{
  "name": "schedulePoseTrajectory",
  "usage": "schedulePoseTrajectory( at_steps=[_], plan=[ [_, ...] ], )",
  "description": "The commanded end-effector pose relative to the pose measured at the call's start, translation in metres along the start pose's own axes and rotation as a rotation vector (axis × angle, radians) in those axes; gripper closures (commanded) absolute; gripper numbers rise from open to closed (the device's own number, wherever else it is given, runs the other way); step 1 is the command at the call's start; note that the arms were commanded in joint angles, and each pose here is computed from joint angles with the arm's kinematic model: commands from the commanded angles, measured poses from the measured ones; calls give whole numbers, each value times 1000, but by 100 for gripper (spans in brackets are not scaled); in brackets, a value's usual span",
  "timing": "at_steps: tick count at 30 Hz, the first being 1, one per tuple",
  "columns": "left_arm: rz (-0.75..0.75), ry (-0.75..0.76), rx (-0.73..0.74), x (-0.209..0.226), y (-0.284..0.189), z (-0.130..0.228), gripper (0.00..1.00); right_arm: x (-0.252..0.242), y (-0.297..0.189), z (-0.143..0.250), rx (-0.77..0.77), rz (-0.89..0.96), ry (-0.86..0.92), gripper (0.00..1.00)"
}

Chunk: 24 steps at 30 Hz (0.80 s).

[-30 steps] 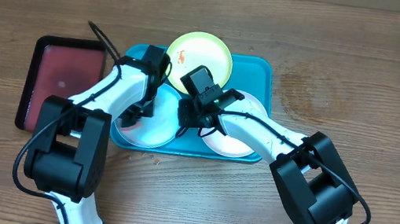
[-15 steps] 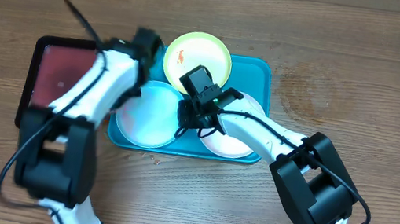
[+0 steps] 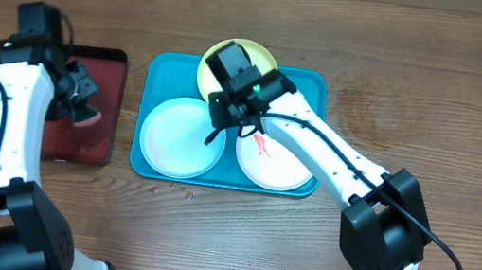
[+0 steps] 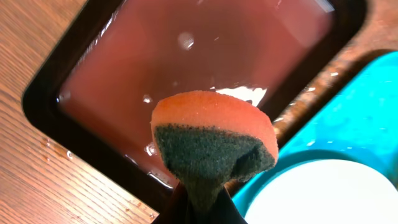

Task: Clean dirty plates on tray and stack at the side
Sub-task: 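Return the sponge to the red water tray with the left gripper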

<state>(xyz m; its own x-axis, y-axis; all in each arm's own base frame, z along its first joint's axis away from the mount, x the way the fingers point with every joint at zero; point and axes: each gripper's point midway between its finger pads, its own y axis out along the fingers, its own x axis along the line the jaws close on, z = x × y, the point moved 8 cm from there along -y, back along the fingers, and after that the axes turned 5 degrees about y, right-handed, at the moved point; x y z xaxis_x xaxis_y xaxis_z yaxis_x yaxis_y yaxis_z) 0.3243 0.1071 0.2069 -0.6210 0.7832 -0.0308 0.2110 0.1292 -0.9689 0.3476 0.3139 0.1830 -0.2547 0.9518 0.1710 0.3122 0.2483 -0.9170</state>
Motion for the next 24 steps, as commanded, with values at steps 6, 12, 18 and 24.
schedulePoseTrajectory(
  at_steps=[6, 12, 18, 24],
  plan=[
    [52, -20, 79, 11, 30, -1, 96, 1, -8, 0, 2, 41, 11, 66],
    [60, -20, 34, 7, 42, -13, 96, 2, 10, 6, -2, 6, 10, 56],
    [46, -19, 62, 4, 78, -19, 96, -2, 24, 11, -10, 3, 13, 54],
    [-18, -17, 107, 8, 112, -17, 96, -1, 25, 10, -20, -3, 13, 54]
  ],
)
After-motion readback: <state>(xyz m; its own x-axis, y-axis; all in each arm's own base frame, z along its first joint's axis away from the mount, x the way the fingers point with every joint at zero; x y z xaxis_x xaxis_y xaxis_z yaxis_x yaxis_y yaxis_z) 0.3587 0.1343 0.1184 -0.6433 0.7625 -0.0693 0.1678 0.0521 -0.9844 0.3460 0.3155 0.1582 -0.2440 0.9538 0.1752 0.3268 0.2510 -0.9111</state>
